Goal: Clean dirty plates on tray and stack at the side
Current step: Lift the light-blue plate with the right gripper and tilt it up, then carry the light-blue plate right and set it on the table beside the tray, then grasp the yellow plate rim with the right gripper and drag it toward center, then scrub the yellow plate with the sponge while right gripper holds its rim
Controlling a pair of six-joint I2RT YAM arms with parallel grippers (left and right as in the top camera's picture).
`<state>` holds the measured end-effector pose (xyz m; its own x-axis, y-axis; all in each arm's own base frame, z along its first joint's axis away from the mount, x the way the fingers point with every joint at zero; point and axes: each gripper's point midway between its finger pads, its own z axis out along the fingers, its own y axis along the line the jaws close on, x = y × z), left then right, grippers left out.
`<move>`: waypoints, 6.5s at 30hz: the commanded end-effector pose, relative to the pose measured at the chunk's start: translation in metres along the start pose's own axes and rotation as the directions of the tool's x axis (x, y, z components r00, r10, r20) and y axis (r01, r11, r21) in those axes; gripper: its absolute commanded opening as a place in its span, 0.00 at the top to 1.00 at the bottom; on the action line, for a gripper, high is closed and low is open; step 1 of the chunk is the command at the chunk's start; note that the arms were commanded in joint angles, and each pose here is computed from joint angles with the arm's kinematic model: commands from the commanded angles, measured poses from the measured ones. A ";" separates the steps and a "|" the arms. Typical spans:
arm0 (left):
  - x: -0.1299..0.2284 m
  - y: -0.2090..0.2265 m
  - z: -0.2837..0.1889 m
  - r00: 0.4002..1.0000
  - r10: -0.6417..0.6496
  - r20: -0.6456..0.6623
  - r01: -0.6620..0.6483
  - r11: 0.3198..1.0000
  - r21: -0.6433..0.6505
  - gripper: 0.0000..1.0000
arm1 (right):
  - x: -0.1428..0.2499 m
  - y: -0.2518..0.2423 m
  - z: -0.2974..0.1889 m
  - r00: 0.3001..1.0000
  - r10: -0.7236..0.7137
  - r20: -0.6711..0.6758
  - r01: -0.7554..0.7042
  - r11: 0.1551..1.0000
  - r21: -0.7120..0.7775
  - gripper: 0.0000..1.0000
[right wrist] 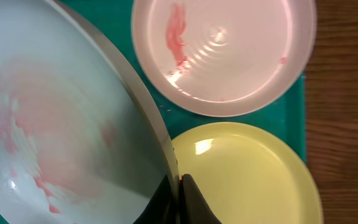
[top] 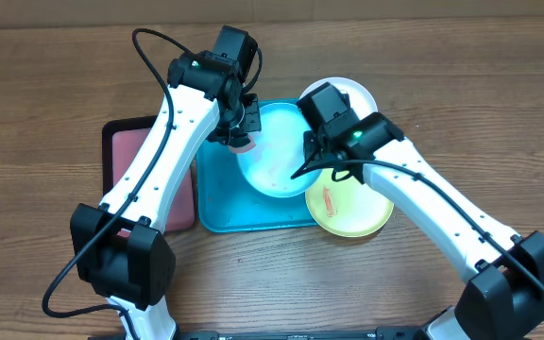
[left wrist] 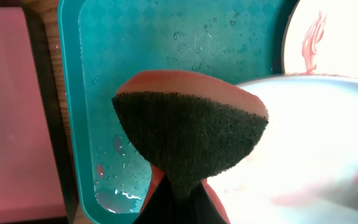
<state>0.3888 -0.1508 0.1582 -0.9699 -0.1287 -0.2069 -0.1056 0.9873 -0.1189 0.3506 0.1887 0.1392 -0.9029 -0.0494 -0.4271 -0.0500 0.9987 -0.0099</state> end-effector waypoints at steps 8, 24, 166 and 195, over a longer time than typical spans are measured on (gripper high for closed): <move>-0.003 -0.003 -0.010 1.000 0.010 0.022 -0.011 1.000 0.022 0.96 | -0.028 -0.026 -0.057 0.927 -0.157 0.340 -0.021 0.885 0.466 0.96; -0.006 -0.001 -0.011 0.999 0.005 0.034 -0.005 1.000 0.011 0.96 | -0.022 -0.021 -0.111 0.788 -0.189 0.586 -0.213 0.809 0.548 0.96; 0.000 -0.004 -0.008 0.998 -0.012 0.068 0.017 0.997 -0.075 0.96 | 0.112 -0.140 0.081 0.883 0.229 -0.409 -0.328 0.925 -0.190 0.67; 0.002 -0.003 -0.008 0.998 -0.012 0.060 0.017 0.997 -0.080 0.96 | 0.055 -0.023 0.050 0.883 0.378 -0.279 -0.440 0.873 -0.212 0.96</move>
<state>0.3871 -0.1526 0.1585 -0.9583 -0.1462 -0.2456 -0.1390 0.9892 -0.0467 0.3131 0.1425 0.0594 -0.9835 0.1620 -0.0808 0.1165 0.9082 0.4020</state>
